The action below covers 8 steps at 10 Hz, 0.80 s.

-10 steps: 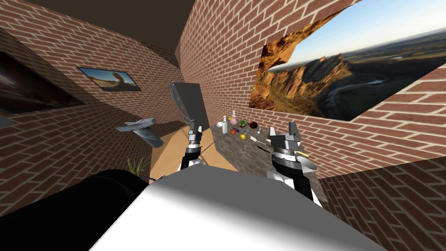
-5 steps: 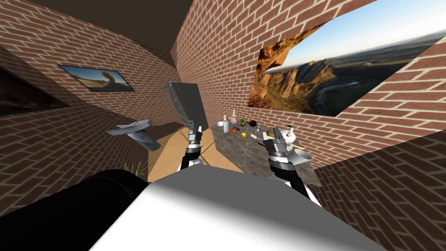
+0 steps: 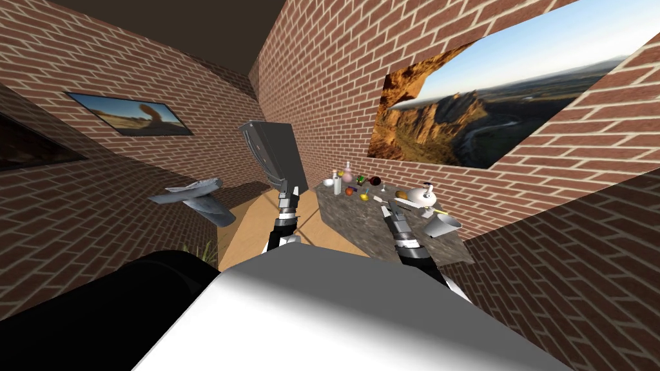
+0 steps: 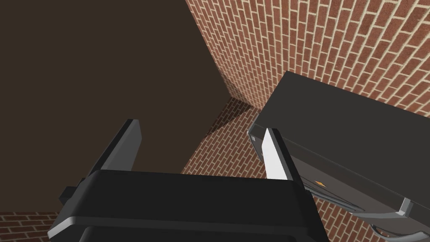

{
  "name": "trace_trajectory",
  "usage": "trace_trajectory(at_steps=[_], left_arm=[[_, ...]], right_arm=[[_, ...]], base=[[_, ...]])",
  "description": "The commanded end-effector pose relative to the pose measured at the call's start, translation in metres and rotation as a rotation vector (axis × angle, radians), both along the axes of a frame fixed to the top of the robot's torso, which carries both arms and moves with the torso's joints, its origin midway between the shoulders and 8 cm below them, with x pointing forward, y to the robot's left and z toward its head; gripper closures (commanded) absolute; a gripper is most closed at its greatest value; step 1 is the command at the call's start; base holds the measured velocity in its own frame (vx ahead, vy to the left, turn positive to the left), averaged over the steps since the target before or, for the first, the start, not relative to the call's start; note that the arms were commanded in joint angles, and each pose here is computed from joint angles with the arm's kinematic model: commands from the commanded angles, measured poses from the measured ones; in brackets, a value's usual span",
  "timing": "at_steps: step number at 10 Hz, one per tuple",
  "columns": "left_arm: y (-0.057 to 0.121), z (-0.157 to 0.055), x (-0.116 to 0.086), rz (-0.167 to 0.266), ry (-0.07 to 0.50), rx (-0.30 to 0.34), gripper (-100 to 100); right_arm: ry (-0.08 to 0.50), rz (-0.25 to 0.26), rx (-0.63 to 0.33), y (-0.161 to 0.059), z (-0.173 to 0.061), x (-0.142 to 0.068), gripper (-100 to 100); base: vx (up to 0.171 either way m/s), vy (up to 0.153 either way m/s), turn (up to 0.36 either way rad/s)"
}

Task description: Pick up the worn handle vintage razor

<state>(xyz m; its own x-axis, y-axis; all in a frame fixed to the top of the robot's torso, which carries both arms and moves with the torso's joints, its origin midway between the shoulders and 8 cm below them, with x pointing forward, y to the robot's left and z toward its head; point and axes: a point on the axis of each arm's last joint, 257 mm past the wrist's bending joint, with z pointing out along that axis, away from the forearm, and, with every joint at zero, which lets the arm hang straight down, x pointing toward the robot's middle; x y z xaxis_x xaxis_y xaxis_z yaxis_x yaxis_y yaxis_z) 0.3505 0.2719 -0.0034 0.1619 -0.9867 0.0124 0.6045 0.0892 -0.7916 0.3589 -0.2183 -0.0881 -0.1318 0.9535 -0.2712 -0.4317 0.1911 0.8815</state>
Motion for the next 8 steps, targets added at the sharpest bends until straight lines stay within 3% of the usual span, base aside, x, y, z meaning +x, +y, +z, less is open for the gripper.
trace_trajectory(at_steps=[1,2,4,5,6,7,8], left_arm=[[0.0,0.0,0.0,0.0,0.0,0.0,0],[0.0,0.0,0.0,0.0,0.0,0.0,0],[0.0,0.0,0.0,0.0,0.0,0.0,0],[0.0,0.0,0.0,0.0,0.0,0.0,0],[0.0,0.0,0.0,0.0,0.0,0.0,0],[0.0,0.0,0.0,0.0,0.0,0.0,0],[0.0,0.0,0.0,0.0,0.0,0.0,0]], right_arm=[[0.061,0.018,-0.072,0.004,-0.03,-0.001,-100],[0.063,0.023,-0.08,0.004,-0.03,-0.002,-100],[0.179,0.05,-0.205,0.004,-0.091,-0.012,-100],[0.182,0.06,-0.223,0.003,-0.093,-0.013,-100],[0.24,0.075,-0.288,0.001,-0.124,-0.022,-100],[0.244,0.081,-0.301,0.0,-0.126,-0.023,-100],[0.306,0.1,-0.373,-0.006,-0.159,-0.035,-100]], base=[[-0.04,0.105,-0.034],[-0.018,0.078,-0.022],[-0.031,0.101,-0.031],[-0.021,0.104,-0.021],[-0.006,0.099,-0.004],[-0.008,0.097,0.0],[-0.003,0.103,0.01]])
